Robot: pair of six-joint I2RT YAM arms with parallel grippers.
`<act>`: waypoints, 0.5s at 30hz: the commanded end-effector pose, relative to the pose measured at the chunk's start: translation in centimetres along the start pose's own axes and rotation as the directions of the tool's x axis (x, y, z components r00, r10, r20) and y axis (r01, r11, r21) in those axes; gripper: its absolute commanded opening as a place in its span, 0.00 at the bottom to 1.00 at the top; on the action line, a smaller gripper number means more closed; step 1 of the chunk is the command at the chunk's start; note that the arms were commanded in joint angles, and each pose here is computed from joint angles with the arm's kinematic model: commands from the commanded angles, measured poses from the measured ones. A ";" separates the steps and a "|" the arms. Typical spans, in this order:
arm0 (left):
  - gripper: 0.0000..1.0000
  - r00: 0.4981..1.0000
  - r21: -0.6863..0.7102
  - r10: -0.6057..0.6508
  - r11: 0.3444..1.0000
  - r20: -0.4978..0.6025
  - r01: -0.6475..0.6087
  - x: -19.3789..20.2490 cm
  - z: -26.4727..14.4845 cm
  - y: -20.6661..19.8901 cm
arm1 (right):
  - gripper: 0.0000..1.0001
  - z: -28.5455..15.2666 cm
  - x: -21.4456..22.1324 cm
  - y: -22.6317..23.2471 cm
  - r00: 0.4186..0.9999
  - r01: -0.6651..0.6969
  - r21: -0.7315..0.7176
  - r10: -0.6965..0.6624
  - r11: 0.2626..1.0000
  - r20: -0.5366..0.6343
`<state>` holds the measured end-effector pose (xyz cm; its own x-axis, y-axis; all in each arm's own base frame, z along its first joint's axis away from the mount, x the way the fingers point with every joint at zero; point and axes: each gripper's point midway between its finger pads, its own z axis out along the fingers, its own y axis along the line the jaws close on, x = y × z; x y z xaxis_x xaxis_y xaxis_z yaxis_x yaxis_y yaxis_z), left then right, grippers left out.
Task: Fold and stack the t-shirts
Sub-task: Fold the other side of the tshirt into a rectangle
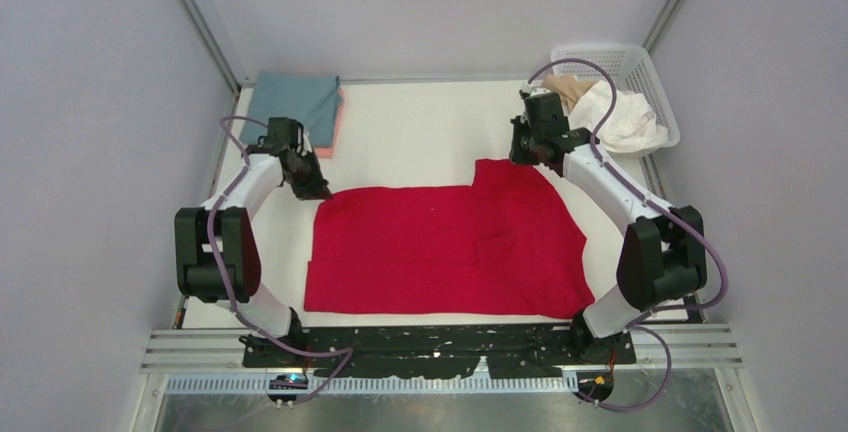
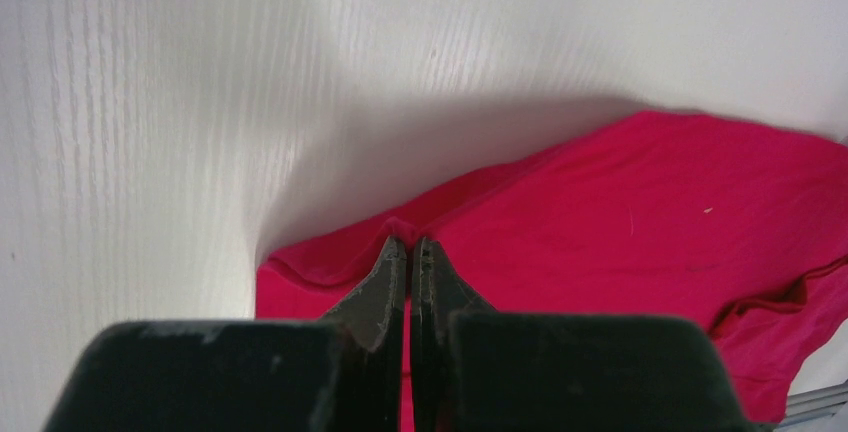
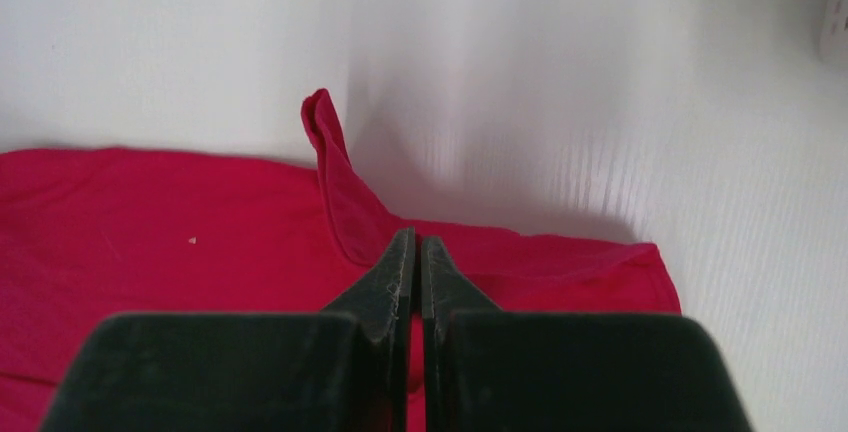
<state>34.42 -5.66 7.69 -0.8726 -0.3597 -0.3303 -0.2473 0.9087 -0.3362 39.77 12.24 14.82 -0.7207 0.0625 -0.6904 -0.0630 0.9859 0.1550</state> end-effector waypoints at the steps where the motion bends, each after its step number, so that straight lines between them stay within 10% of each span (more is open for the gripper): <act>1: 0.00 0.993 0.031 0.056 0.998 0.101 -0.059 0.1 -1.4 -0.5 | 0.05 -4.0 0.2 0.4 0.998 0.025 -0.039 -0.023 0.999 0.057; 15: 0.00 0.974 0.018 0.042 0.999 0.224 -0.047 3.8 -3.4 1.6 | 0.05 -10.2 8.6 -4.1 0.998 0.051 0.079 -0.048 0.996 -0.043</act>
<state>28.50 -5.37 7.62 -0.8196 -0.3524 -0.4517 -0.2083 0.9178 -0.3380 29.06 8.98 15.88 -0.7265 0.0357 -0.6862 -0.0752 0.9885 0.1310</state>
